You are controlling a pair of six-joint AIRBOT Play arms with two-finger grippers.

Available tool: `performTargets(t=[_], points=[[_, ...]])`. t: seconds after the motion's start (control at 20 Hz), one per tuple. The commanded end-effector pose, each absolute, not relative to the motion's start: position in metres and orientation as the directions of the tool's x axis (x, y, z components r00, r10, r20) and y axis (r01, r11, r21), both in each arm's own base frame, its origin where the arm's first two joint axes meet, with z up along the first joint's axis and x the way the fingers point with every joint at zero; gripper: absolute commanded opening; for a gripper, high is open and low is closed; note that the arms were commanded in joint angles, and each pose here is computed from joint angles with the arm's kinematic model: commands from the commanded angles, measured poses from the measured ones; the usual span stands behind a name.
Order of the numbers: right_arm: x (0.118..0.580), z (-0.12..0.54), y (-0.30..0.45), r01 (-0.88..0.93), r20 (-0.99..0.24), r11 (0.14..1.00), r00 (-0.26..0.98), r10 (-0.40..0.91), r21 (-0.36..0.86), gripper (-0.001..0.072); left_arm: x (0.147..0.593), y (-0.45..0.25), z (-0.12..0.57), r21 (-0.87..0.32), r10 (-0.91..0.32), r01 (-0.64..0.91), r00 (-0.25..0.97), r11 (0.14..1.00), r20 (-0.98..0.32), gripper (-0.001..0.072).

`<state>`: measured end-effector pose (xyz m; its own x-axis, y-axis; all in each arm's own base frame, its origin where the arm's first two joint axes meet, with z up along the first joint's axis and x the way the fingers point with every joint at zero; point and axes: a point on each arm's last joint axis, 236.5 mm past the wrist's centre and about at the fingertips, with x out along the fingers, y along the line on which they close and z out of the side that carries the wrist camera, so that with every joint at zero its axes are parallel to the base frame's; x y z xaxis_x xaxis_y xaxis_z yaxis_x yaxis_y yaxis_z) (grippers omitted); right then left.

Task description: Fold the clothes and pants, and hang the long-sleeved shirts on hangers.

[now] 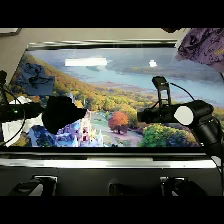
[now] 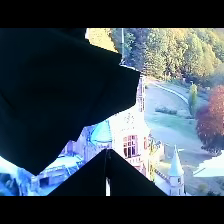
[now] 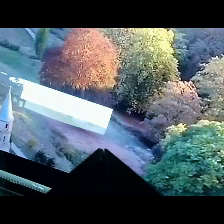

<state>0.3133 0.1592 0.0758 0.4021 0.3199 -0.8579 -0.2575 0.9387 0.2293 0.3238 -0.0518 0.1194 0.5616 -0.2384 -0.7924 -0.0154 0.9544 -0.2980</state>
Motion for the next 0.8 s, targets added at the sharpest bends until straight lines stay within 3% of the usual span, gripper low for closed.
performTargets(t=[0.0, 0.75], points=[[0.3132, 0.0759, 0.1597, -0.259, -0.858, 0.938, 0.402, 0.321, 0.229, 0.0034, 0.3237, -0.0518, 0.1194, -0.298, -0.238, -0.015, 0.562, 0.955, -0.792, 0.002], [0.3158, 0.0772, 0.1597, -0.26, -0.853, 0.938, 0.413, 0.321, 0.228, 0.0034, 0.3239, -0.0518, 0.1195, -0.298, -0.238, -0.015, 0.562, 0.955, -0.792, 0.002]])
